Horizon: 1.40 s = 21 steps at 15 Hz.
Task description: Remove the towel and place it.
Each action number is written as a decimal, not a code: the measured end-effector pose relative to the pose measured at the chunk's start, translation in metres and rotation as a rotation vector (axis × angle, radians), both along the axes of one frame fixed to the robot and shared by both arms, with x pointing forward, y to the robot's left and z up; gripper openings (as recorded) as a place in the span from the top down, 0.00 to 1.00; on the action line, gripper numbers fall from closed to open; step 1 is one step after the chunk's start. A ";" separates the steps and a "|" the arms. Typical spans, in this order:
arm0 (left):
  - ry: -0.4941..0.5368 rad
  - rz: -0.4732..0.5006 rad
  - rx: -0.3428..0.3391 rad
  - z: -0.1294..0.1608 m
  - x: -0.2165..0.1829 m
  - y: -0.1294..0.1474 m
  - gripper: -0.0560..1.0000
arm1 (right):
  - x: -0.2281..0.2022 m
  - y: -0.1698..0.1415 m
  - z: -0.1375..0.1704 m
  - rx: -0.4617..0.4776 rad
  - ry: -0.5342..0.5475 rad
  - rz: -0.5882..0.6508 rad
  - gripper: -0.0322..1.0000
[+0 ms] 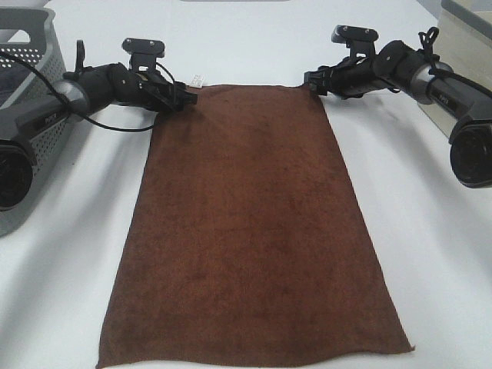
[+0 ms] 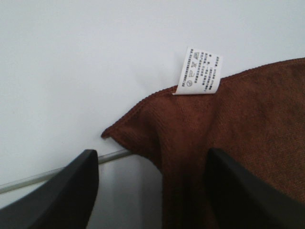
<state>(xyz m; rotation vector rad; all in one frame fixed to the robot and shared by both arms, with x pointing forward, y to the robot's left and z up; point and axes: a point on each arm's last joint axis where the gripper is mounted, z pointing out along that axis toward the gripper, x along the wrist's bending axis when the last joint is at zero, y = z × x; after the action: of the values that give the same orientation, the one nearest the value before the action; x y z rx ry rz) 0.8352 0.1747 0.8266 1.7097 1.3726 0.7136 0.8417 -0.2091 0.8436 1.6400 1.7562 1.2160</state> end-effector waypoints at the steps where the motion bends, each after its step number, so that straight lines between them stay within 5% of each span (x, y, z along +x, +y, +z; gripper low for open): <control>1: 0.000 0.000 -0.001 0.000 0.000 0.000 0.38 | 0.000 0.001 0.001 0.000 -0.009 0.001 0.39; 14: 0.001 -0.015 -0.003 0.000 -0.002 -0.010 0.38 | 0.001 0.002 -0.020 -0.141 -0.081 0.032 0.40; 21: -0.004 0.023 0.012 0.000 0.003 0.016 0.38 | 0.001 0.000 -0.021 -0.164 -0.082 0.039 0.42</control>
<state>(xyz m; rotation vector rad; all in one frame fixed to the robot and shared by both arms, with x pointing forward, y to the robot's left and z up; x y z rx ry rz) 0.8384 0.1906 0.8267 1.7034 1.3899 0.7396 0.8431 -0.2090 0.8229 1.4490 1.7931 1.1080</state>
